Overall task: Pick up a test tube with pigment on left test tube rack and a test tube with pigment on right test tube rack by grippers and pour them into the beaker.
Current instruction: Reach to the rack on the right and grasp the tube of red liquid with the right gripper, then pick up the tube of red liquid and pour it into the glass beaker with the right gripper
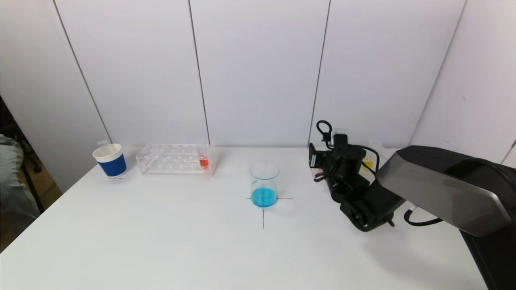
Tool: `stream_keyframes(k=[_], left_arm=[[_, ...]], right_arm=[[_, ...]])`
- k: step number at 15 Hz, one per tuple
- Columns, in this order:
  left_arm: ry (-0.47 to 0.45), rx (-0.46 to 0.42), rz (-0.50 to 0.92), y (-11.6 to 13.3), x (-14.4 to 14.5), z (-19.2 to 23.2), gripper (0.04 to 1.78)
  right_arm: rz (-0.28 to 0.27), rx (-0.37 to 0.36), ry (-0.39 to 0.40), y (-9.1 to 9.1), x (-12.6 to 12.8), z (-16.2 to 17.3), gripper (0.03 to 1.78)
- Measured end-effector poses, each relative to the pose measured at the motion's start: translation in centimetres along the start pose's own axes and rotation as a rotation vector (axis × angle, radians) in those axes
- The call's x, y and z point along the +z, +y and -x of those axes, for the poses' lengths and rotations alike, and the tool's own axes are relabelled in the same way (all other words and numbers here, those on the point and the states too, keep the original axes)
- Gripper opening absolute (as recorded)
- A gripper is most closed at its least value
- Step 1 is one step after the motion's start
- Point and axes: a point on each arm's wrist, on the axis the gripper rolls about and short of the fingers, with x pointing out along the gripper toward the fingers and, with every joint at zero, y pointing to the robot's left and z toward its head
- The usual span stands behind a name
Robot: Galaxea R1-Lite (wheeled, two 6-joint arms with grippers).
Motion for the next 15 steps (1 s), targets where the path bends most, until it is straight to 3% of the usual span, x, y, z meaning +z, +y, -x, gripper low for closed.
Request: stream_keyframes(k=[4, 5, 15], left_arm=[[0.0, 0.0, 0.0, 0.0, 0.0, 0.0, 1.76], [0.0, 0.0, 0.0, 0.0, 0.0, 0.0, 1.76], [0.0, 0.0, 0.0, 0.0, 0.0, 0.0, 1.76]], right_arm=[[0.001, 0.0, 0.001, 0.0, -0.07, -0.04, 0.58], [0.0, 0.0, 0.0, 0.01, -0.06, -0.06, 0.5], [0.0, 0.0, -0.001, 0.02, -0.09, -0.09, 0.46]])
